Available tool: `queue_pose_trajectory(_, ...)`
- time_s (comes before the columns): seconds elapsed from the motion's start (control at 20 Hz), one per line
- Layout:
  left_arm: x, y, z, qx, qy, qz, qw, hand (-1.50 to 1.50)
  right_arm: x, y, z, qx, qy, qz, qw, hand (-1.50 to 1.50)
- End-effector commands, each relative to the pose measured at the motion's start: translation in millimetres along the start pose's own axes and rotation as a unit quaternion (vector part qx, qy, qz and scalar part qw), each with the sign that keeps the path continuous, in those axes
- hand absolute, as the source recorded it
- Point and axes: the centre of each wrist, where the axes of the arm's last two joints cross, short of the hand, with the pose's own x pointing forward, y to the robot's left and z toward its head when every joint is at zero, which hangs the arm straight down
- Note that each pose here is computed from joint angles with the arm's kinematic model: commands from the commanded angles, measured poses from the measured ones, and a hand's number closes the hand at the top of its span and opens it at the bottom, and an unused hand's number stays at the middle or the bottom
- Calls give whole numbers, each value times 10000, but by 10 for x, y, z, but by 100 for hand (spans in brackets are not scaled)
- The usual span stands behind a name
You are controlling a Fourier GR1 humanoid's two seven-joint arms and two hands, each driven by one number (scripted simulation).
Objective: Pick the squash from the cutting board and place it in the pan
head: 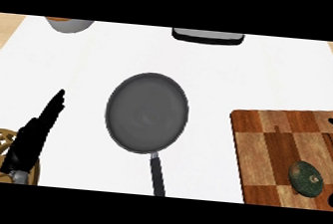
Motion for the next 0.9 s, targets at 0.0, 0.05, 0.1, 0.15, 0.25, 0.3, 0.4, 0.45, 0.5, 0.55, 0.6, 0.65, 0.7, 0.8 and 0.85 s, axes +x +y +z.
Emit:
queue_pose_trajectory(0.0,-60,60,238,57,-17,-121,9999,0,-8,38,-189,298,385,236,9985,-150)
queue_pose_trajectory(0.05,-30,-7,-36,-41,-37,-18,10000,0,76,107,-271,372,322,246,9985,-150)
queue_pose_trajectory(0.1,33,47,50,-92,-2,52,9999,0,189,-13,-170,265,288,224,9990,-150)
queue_pose_trajectory(0.15,-157,15,218,-30,55,-43,10000,0,355,206,-99,260,221,203,9992,-150)
queue_pose_trajectory(0.25,112,-46,11,-13,13,-50,10000,0,259,184,-212,358,440,352,9978,-150)
queue_pose_trajectory(0.3,176,-112,30,28,-95,-52,9999,0,377,186,-166,355,487,398,9974,-150)
queue_pose_trajectory(0.4,4,-41,-10,-39,36,-70,10000,0,241,176,-294,317,648,486,9962,-150)
queue_pose_trajectory(0.45,83,-99,-18,0,1,-7,10000,0,165,327,-292,386,756,518,9950,-150)
queue_pose_trajectory(0.5,-45,71,97,-50,-55,-36,10000,0,153,449,-291,422,675,492,9956,-150)
queue_pose_trajectory(0.55,107,71,19,67,-32,-32,10000,0,63,416,-281,415,804,645,9938,-150)
queue_pose_trajectory(0.6,-90,96,93,24,-58,-9,10000,0,233,237,-289,445,760,487,9949,-150)
queue_pose_trajectory(0.65,-2,160,131,6,-13,-3,10000,0,137,427,-189,442,764,572,9945,-150)
queue_pose_trajectory(0.7,-179,39,64,-57,28,-17,10000,0,163,306,-394,413,945,605,9928,-150)
queue_pose_trajectory(0.8,-43,115,113,-7,44,-83,10000,0,124,360,-333,436,952,645,9924,-150)
queue_pose_trajectory(0.85,49,-6,109,-53,69,-19,10000,0,17,335,-290,552,931,582,9924,-150)
